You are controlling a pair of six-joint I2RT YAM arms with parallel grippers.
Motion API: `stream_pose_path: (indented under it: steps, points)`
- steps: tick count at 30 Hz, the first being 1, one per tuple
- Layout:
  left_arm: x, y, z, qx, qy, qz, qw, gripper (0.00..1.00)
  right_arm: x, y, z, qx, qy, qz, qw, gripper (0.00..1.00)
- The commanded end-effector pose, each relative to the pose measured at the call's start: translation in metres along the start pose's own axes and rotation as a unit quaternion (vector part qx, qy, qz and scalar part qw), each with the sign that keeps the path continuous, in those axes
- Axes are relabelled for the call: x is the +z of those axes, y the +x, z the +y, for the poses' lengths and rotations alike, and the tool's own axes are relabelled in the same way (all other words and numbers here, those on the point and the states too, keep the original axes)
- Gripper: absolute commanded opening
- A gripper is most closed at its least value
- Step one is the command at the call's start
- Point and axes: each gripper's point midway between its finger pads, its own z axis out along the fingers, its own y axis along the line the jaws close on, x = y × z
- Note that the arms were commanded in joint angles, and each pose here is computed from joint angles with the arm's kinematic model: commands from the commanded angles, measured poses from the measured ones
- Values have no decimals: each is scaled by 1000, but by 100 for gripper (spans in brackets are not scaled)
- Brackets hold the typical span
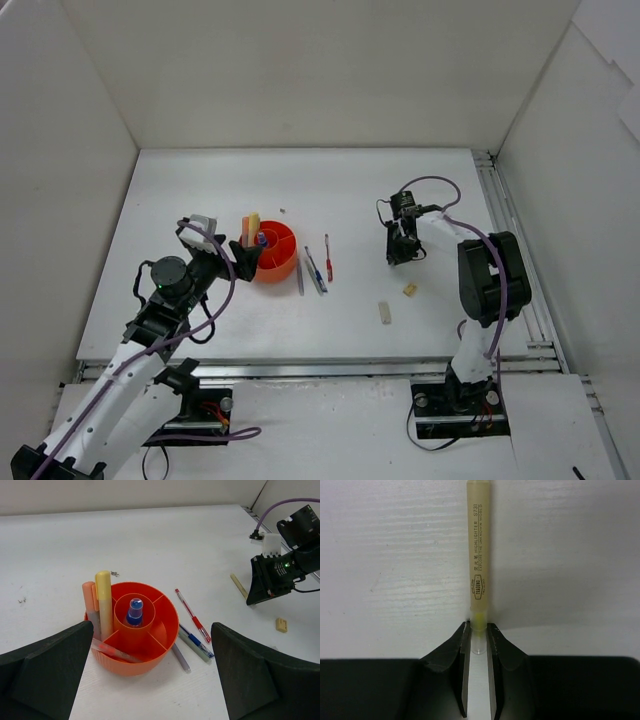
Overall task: Sort the stationery into containers
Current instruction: Pick up the pen from the center of the board.
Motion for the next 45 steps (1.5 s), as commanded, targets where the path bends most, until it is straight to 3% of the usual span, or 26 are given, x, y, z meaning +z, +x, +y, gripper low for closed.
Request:
stream_pose_path:
  steps: [1, 6, 10, 17, 23, 32, 38, 45]
  points:
    - [1, -28, -19, 29, 49, -37, 998, 99, -21, -5, 10, -9, -37, -14, 999, 0]
    - [4, -19, -44, 96, 137, -13, 986, 99, -73, 12, 58, -35, -187, 1, 982, 0]
    - [1, 0, -81, 171, 257, 23, 951, 99, -118, 52, 86, -32, -267, 73, 960, 0]
    - [4, 16, -129, 224, 345, 49, 910, 99, -189, 125, 126, -28, -405, 250, 879, 0]
    - [2, 36, -159, 290, 386, 84, 872, 99, -236, 144, 141, -47, -468, 295, 832, 0]
    - [4, 74, -195, 335, 430, 137, 827, 96, -250, 154, 142, -43, -476, 303, 824, 0]
    - [10, 72, -207, 350, 431, 127, 822, 84, -252, 153, 144, -45, -476, 303, 824, 0]
    - [13, 71, -214, 357, 440, 116, 816, 60, -253, 153, 148, -47, -479, 309, 821, 0]
